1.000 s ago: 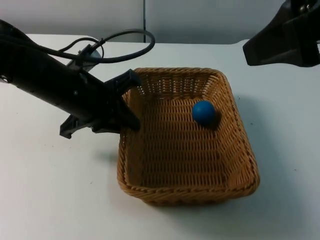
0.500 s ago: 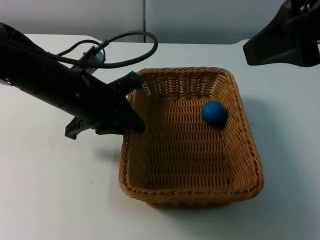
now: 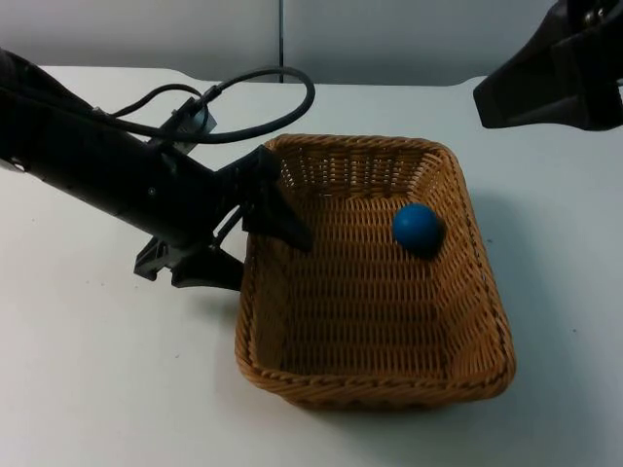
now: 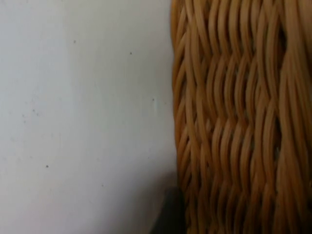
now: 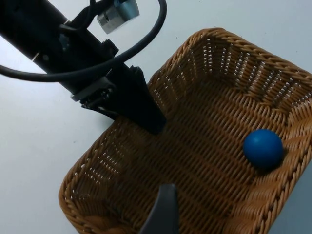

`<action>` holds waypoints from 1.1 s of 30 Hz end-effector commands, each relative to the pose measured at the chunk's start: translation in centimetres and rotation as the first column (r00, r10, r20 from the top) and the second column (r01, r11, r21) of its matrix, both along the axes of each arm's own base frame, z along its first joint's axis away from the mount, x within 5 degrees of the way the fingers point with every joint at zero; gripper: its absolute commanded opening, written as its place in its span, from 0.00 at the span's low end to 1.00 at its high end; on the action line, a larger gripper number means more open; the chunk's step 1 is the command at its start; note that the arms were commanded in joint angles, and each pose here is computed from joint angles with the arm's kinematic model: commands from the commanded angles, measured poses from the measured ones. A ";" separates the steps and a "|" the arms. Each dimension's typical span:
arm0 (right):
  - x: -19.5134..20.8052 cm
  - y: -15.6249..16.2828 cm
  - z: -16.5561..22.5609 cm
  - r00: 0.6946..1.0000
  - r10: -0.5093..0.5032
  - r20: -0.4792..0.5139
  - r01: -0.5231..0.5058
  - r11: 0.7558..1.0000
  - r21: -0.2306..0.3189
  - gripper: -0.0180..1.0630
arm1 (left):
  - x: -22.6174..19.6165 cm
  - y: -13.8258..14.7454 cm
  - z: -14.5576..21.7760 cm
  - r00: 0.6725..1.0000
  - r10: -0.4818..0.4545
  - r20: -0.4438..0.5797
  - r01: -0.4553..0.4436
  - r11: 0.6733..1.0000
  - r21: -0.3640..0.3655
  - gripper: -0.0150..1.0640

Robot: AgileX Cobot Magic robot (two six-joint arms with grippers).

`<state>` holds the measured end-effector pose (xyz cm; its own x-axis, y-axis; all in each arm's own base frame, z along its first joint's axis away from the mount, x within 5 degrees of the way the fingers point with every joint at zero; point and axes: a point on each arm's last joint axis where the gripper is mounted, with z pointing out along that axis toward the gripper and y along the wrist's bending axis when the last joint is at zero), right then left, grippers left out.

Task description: Pick up the basket with the left hand and place the ball into the basket with the right hand.

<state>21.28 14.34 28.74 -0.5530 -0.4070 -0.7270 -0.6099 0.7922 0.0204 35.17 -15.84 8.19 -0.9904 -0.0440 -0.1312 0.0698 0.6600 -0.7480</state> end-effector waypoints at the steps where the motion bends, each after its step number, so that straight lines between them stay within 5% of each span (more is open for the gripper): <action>1: -0.2 0.0 0.1 1.000 0.003 0.005 -0.003 1.000 0.005 0.72 | -0.2 -0.2 0.1 1.000 -0.018 -0.001 0.018 1.000 -0.010 0.68; 15: -0.2 0.0 0.1 1.000 0.004 0.004 -0.004 1.000 0.002 0.72 | 0.7 1.8 2.4 0.993 -0.017 0.113 0.009 0.998 0.068 0.68; 25: -0.2 0.0 0.1 1.000 0.005 0.005 -0.005 1.000 0.001 0.72 | 0.5 4.9 5.8 0.991 -0.031 0.131 0.006 0.982 0.190 0.68; 33: -0.1 0.0 0.1 1.000 0.010 0.013 -0.009 1.000 -0.012 0.72 | -2.0 6.0 13.8 0.956 -0.086 0.280 0.004 0.960 0.281 0.68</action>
